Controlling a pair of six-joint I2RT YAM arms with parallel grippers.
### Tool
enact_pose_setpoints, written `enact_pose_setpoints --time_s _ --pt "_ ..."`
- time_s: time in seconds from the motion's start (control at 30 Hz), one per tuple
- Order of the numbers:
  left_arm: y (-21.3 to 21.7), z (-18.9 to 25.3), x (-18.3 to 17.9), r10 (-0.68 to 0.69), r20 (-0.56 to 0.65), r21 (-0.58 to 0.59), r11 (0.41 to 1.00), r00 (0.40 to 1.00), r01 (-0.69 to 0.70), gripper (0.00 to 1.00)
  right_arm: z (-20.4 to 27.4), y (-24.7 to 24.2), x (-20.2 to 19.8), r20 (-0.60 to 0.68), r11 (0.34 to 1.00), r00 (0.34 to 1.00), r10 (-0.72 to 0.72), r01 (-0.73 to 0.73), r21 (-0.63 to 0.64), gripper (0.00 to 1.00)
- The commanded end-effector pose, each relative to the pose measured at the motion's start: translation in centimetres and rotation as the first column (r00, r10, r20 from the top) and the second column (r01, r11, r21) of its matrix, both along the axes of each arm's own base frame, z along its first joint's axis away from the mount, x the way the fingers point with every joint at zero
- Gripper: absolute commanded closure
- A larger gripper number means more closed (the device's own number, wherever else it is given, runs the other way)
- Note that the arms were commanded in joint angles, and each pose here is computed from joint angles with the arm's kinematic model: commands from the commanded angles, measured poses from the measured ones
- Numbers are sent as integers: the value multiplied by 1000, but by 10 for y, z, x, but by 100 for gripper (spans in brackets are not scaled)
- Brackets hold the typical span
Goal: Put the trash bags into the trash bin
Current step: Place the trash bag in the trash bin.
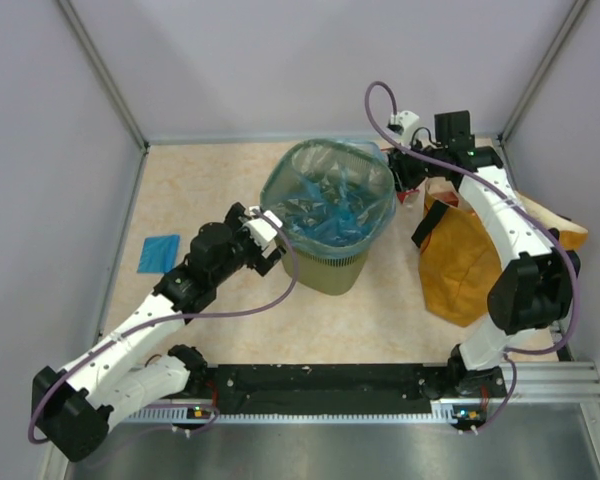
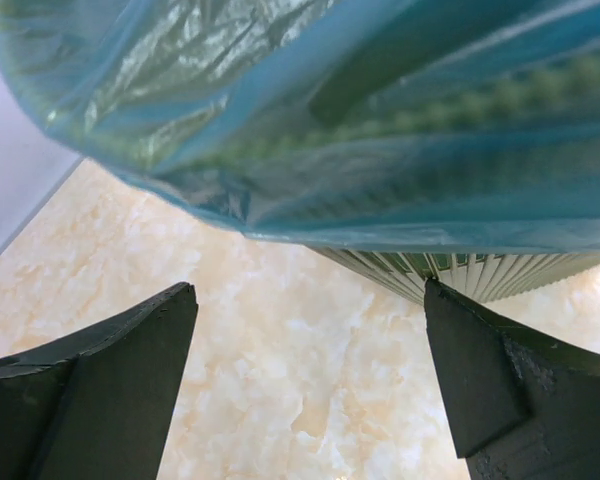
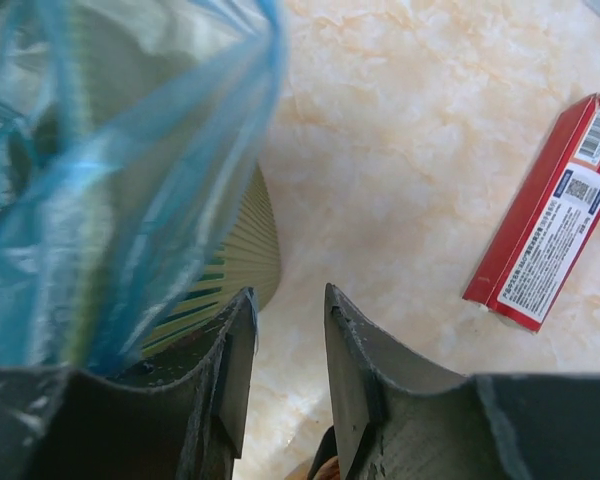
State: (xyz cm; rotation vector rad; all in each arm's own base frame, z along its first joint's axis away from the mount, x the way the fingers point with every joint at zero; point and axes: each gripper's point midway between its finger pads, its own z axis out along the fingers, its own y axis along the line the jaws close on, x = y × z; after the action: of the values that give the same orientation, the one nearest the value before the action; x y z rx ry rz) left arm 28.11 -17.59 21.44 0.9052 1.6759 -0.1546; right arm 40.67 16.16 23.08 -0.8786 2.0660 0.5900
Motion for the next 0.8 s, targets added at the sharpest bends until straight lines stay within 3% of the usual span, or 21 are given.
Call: enact_pose_setpoints --time_s 0.0,0.37,0.77 --pt "5 26 23 91 118 -98 992 989 -79 1 35 -4 -10 113 1000 994 12 -13 12 67" --pt "28 35 56 245 169 -196 958 955 -211 1 25 -9 -42 93 1000 996 14 -16 13 69" --pt "54 40 85 301 159 -268 930 940 -253 1 20 3 -84 105 995 994 30 -40 94 71"
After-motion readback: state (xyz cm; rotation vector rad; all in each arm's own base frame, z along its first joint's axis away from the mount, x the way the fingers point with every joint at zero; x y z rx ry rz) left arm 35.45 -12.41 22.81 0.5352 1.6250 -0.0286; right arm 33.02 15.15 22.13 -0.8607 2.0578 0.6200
